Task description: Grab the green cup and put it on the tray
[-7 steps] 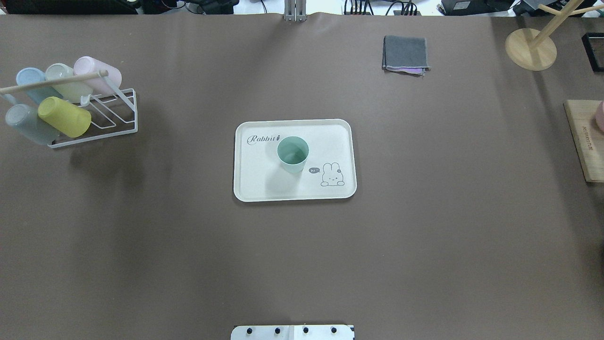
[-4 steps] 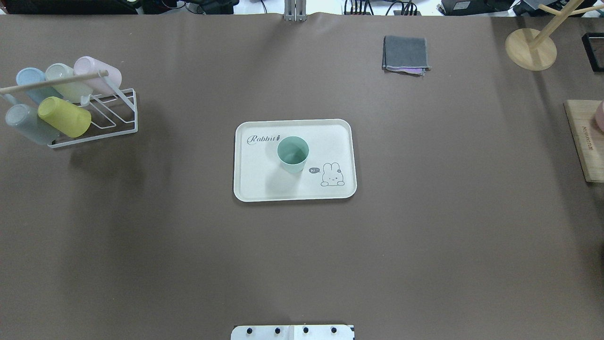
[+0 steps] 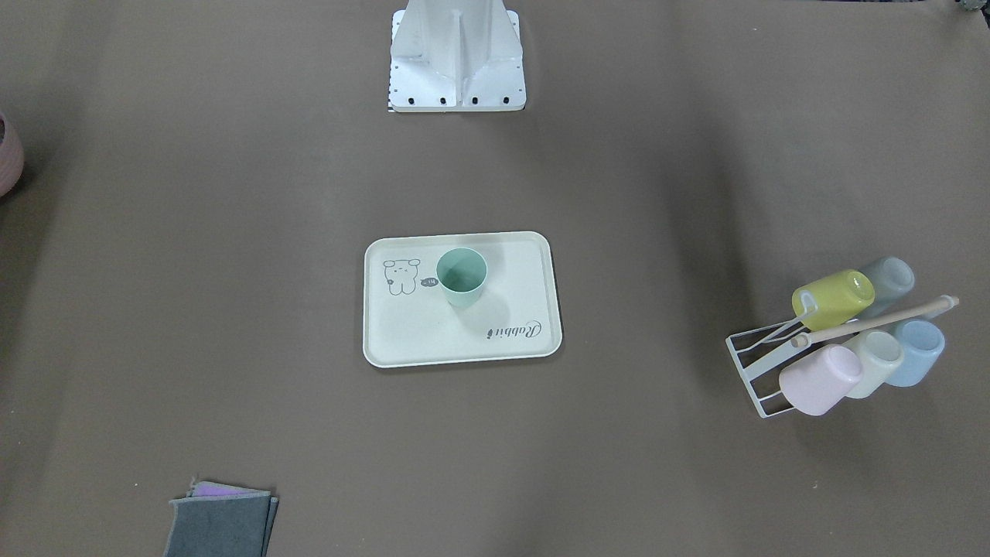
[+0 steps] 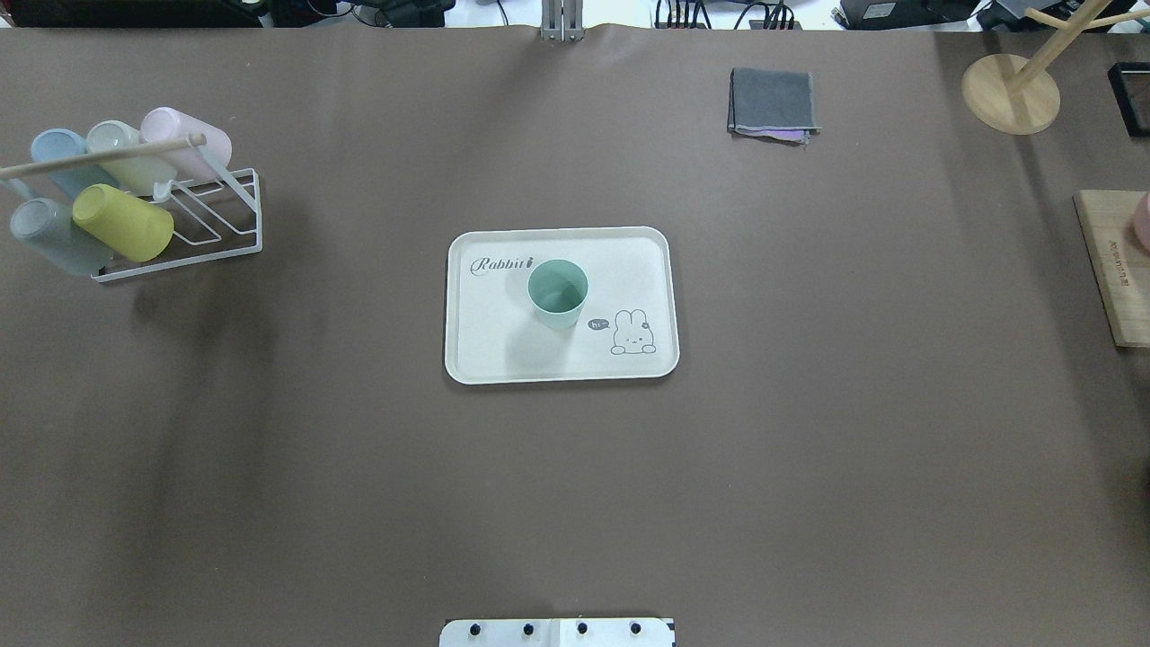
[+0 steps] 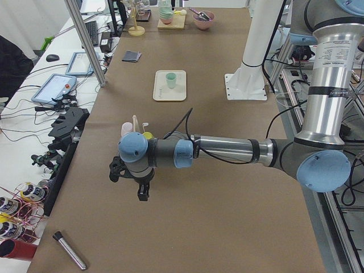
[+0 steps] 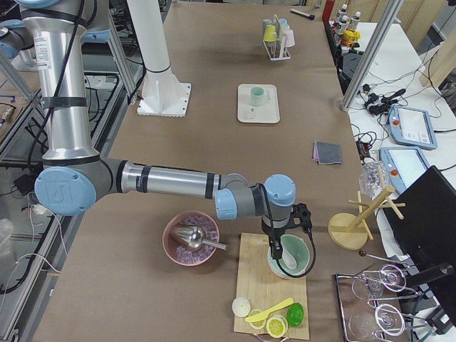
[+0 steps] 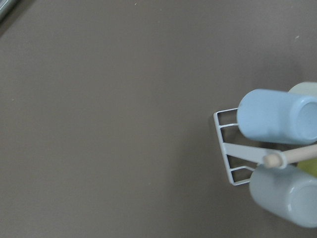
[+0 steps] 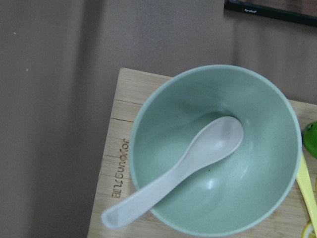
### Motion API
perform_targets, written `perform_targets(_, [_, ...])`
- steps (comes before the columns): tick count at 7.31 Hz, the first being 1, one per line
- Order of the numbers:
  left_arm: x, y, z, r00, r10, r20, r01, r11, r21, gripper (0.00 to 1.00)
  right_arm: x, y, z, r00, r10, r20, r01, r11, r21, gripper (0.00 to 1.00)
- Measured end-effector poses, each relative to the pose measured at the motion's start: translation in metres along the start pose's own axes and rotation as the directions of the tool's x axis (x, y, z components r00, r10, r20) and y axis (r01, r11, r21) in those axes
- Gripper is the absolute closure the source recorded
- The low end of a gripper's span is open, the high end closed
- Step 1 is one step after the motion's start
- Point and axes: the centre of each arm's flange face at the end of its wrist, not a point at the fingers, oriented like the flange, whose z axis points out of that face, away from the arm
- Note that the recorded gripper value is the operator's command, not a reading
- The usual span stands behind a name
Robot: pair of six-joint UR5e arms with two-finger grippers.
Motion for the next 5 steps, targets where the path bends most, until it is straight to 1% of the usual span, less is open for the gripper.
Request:
perform_targets(1, [-0.0086, 0.0122, 0.0074, 1.0, -0.007, 0.001, 0.007, 1.0, -0.01, 0.01, -0.0001, 0.0001, 0.0001, 1.0, 0.0, 0.0, 0.0, 1.0, 0.0, 0.0])
perform_targets(5, [-0.0127, 0.0206, 0.0104, 1.0, -0.019, 0.0, 0.019, 1.0, -0.012, 0.01, -0.0012, -0.0009, -0.0005, 1.0, -0.004, 0.002, 0.004, 1.0, 0.001, 0.0])
